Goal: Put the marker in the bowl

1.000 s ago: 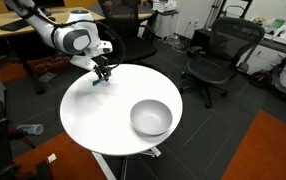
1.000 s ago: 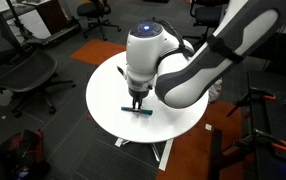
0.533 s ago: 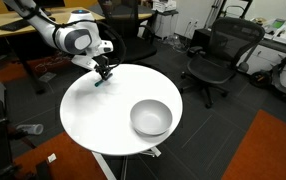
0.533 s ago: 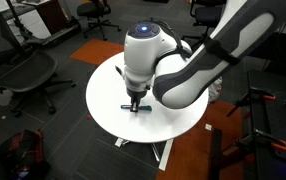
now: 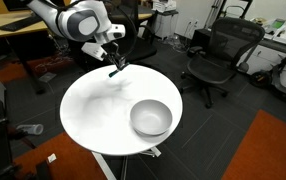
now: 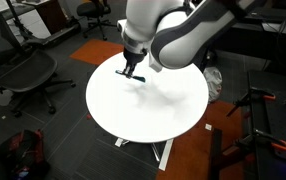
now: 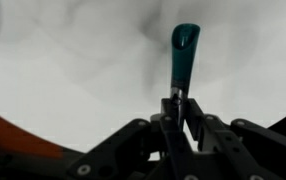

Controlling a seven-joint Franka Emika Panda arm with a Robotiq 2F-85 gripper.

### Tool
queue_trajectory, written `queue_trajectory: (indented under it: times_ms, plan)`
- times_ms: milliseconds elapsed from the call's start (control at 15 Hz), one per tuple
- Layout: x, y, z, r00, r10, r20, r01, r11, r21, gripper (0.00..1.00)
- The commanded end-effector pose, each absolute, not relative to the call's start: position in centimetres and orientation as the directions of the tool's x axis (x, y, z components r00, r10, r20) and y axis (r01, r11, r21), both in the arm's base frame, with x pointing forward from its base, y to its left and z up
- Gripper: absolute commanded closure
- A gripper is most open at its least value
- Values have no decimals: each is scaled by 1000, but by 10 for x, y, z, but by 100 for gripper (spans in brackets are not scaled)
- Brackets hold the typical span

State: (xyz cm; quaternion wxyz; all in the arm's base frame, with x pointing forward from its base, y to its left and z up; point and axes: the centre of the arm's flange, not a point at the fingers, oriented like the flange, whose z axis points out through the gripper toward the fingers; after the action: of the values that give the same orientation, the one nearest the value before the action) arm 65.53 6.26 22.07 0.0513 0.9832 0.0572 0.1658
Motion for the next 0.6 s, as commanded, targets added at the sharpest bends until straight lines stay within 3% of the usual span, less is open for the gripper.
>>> queue_trajectory:
  times_ms: [0,533]
  plan:
    - [639,17,293,913,26,406,-38,-988,149,95]
    - [633,-107,362,840,-222,495,-329,-934,140,95]
